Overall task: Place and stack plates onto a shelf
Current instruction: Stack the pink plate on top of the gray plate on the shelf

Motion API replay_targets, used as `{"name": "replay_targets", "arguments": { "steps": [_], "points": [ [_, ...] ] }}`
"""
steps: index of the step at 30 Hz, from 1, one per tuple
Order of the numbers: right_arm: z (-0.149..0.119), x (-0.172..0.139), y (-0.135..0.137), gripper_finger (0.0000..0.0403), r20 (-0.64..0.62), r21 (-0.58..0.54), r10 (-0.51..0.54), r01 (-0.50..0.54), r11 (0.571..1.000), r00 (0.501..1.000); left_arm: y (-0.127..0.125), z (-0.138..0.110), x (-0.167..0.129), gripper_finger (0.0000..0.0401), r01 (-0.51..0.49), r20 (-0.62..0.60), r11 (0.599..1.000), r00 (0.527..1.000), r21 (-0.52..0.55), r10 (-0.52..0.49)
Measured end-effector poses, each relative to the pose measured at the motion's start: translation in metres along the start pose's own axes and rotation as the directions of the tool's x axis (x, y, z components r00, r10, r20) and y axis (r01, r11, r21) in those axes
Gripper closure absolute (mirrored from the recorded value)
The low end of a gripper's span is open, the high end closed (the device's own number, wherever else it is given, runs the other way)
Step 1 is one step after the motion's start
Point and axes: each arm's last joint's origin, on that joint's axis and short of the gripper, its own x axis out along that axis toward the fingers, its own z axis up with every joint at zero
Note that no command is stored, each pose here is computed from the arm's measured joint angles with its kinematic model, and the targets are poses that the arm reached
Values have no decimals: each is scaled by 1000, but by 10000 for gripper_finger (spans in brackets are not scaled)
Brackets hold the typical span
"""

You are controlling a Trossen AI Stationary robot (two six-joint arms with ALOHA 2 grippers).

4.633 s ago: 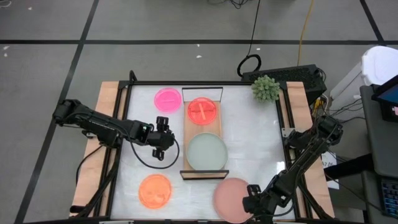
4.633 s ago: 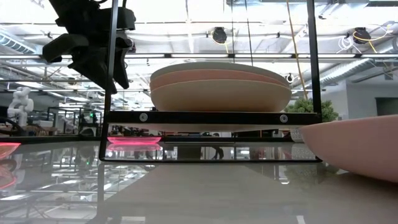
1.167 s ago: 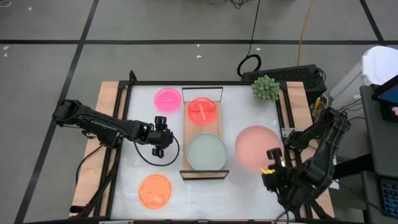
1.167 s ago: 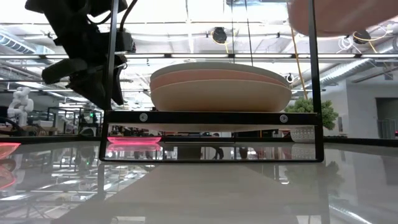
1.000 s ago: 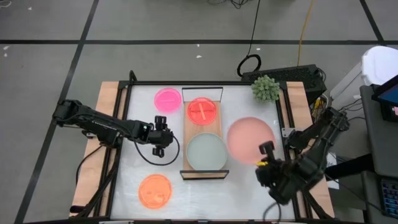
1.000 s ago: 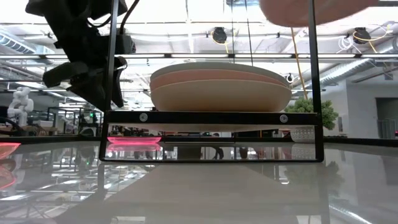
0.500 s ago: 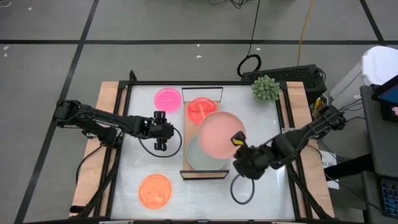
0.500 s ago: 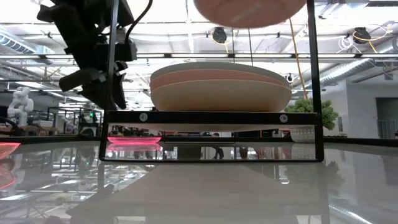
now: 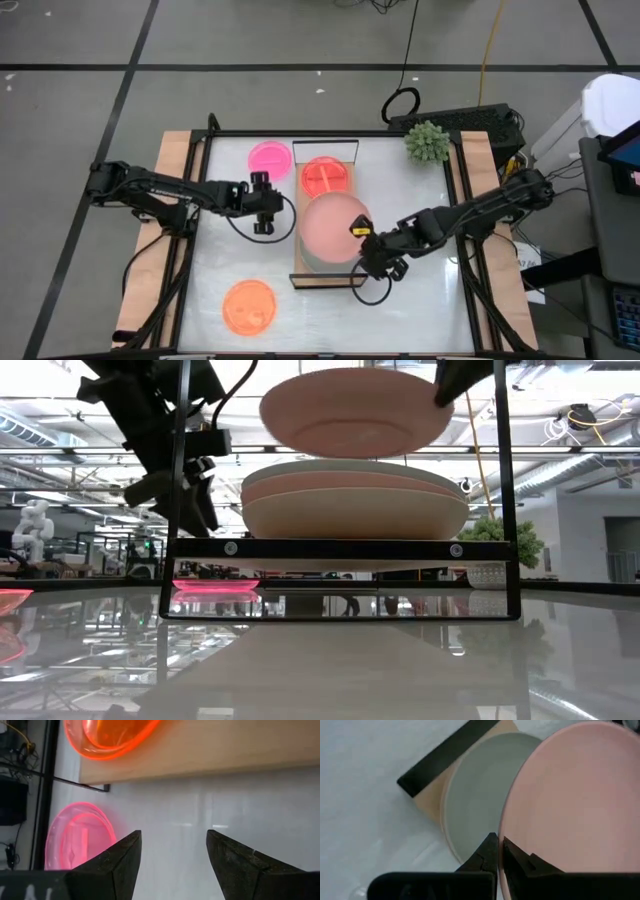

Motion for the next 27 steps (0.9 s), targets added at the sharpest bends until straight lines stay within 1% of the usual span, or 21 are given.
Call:
{"name": "replay_targets", "arguments": {
  "steps": [6,11,17,22,27],
  "points": [
    [-11,22,3,403,49,-45,48,-46,998,998,10,1,4,172,-23,10,999,1000,-28,24],
    [-17,38,10,403,88,-96,28,-20,995,996,17,0,6,172,-40,11,997,999,-58,41],
    [-25,54,15,392,118,-85,-8,18,996,993,26,0,9,172,-59,18,995,998,-75,60],
    [-27,59,17,383,128,-95,-16,28,995,992,31,0,11,172,-50,26,994,998,-99,53],
    [-27,55,18,373,134,-69,-19,28,997,991,37,-2,13,172,-58,18,991,998,-119,60]
  ]
}}
